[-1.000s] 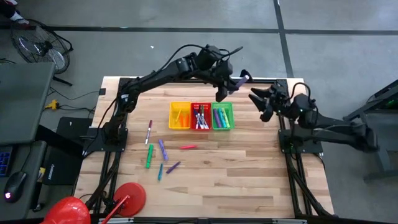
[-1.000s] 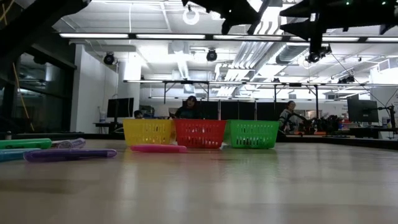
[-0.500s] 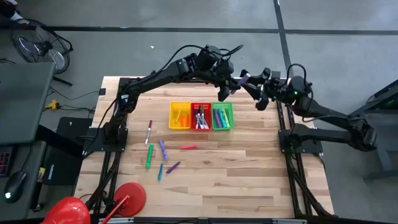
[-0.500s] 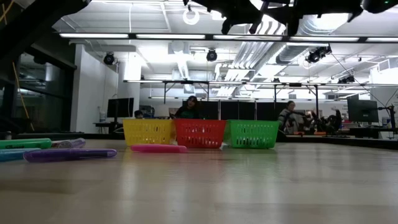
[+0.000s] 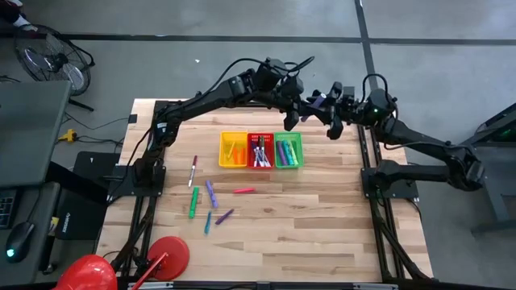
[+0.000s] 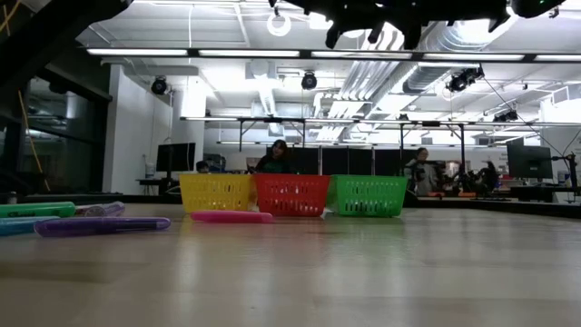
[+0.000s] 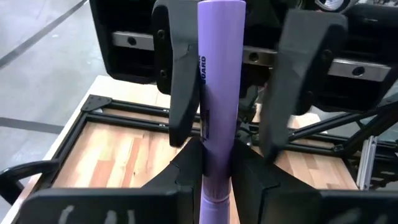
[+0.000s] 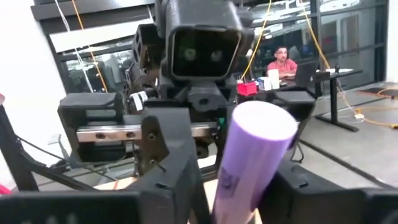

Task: Pick & Place Markers
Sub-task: Put the top purple highlighter into the green bin

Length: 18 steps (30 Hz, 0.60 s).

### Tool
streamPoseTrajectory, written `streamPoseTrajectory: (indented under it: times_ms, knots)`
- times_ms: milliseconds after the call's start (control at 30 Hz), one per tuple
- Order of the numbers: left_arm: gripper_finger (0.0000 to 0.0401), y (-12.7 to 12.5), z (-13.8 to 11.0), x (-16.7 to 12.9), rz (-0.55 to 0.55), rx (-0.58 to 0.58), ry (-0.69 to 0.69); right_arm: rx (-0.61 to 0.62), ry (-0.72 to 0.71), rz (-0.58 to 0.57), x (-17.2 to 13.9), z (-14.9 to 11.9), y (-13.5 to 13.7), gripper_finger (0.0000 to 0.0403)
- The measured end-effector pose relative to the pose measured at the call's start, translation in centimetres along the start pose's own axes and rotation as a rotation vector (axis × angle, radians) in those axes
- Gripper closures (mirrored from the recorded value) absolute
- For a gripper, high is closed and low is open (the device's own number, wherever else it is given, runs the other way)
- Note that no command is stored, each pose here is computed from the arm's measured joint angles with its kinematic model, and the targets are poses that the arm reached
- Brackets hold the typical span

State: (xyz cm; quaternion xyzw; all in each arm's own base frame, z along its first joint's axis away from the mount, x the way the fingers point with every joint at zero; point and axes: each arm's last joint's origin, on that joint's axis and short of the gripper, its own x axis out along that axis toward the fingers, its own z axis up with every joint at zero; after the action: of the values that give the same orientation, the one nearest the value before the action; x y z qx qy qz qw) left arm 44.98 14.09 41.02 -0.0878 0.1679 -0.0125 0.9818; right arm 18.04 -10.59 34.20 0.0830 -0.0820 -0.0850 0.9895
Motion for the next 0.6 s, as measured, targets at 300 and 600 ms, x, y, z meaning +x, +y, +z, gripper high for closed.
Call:
streamPoseTrajectory:
  times_ms: [300,600]
  knots:
    - [0.0338,-0.02,0.03,0.03,0.004,0.008,-0.004,0.016,-0.015,-0.019,-0.45,0.38,-0.62,0.0351]
    - [0.0299,0.14,-0.04,0.06,0.058,-0.02,-0.001,0.016,-0.02,-0.031,-0.65,0.52,-0.97,0.0351]
